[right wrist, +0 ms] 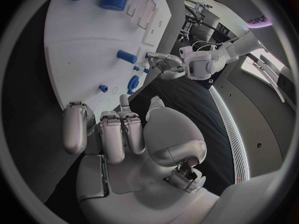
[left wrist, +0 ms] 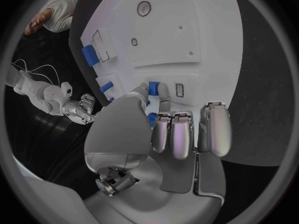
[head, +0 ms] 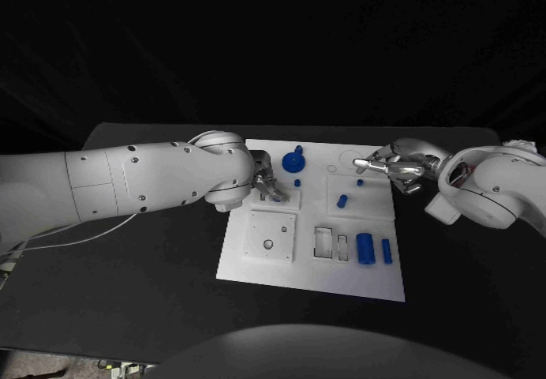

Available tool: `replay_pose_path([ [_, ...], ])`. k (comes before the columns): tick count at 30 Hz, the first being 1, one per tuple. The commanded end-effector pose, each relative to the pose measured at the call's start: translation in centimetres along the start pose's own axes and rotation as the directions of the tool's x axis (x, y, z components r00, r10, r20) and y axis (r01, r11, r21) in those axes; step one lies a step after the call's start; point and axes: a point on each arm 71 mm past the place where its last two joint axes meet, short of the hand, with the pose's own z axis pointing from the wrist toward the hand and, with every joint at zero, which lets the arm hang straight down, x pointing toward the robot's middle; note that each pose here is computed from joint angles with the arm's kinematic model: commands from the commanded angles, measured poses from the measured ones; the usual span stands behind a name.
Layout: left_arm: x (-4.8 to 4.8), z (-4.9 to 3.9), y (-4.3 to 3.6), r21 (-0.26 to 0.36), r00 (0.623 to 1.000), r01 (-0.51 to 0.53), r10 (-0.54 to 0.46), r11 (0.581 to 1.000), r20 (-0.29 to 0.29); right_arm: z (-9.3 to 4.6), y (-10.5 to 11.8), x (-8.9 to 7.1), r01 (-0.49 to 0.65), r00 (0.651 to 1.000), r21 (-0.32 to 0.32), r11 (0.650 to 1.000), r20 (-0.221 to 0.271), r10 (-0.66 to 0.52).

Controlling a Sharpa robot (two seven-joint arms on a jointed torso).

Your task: Assemble the parts on the task board

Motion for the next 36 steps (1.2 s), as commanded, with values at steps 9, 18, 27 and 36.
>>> replay_pose_path([
  [9, -0.18, 0.18, 0.15, 0.004, 0.999, 0.019, -0.019, 1.000, 0.025, 0.05, 0.03, 0.13, 0.001, 1.000, -0.004, 1.000, -0.011, -0.001],
  [18, -0.23, 0.33, 0.11, 0.000, 1.000, 0.021, -0.021, 1.000, 0.022, 0.09, 0.05, 0.16, 0.001, 1.000, -0.004, 1.000, -0.014, -0.001],
  [27, -0.22, 0.37, 0.31, -0.014, 1.000, 0.016, -0.016, 1.000, 0.014, 0.04, -0.01, 0.15, 0.000, 1.000, -0.003, 1.000, -0.014, 0.000],
  [36, -0.17, 0.33, 0.33, -0.012, 1.000, 0.014, -0.014, 1.000, 0.011, 0.01, -0.03, 0.15, -0.001, 1.000, -0.003, 1.000, -0.014, 0.001],
])
